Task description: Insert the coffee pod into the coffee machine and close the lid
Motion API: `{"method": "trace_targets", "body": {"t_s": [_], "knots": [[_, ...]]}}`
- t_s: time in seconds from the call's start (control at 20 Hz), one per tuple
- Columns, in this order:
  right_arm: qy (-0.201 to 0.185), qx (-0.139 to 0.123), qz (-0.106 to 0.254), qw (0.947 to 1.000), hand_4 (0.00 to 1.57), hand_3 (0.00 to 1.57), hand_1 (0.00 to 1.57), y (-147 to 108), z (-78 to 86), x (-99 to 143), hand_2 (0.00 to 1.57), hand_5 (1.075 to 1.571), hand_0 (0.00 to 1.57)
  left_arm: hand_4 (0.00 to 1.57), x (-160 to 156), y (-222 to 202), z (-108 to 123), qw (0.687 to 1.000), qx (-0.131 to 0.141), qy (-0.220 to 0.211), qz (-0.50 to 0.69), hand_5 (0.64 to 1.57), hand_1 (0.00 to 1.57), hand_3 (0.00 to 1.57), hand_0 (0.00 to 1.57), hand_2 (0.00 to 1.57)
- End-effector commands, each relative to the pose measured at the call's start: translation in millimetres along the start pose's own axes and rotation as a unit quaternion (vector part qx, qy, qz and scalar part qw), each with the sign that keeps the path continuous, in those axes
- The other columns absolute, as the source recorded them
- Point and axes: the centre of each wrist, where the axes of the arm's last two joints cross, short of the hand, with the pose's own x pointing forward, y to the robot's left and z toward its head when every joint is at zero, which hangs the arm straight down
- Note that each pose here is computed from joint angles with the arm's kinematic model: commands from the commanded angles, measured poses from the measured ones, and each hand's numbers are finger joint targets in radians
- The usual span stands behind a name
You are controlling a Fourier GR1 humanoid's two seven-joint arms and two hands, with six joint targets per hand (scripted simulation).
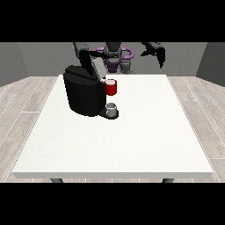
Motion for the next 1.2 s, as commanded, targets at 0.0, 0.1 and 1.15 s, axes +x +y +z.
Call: {"method": "trace_targets", "body": {"t_s": [0.0,0.1,1.15], "knots": [[-0.028,0.023,0.020,0.9991,0.13,0.00,0.00,23.1,-7.8,16.6,0.00,1.571,0.00,0.30,3.1,28.2,-0.7,1.000,0.020,-0.009,-0.018,1.571,0.00,0.00,0.00,0.00],[-0.022,0.036,0.035,0.9985,0.21,0.00,0.00,4.8,-13.4,26.7,0.00,1.571,0.00,0.35,15.0,11.0,-8.2,1.000,0.019,0.006,-0.014,1.571,0.00,0.00,0.00,0.00],[-0.102,0.019,0.146,0.9839,0.26,0.00,0.00,52.4,-28.3,122.0,0.00,1.571,0.00,0.36,19.7,-11.6,-24.4,0.998,-0.061,-0.025,-0.022,1.571,0.00,0.00,0.00,0.00]]}}
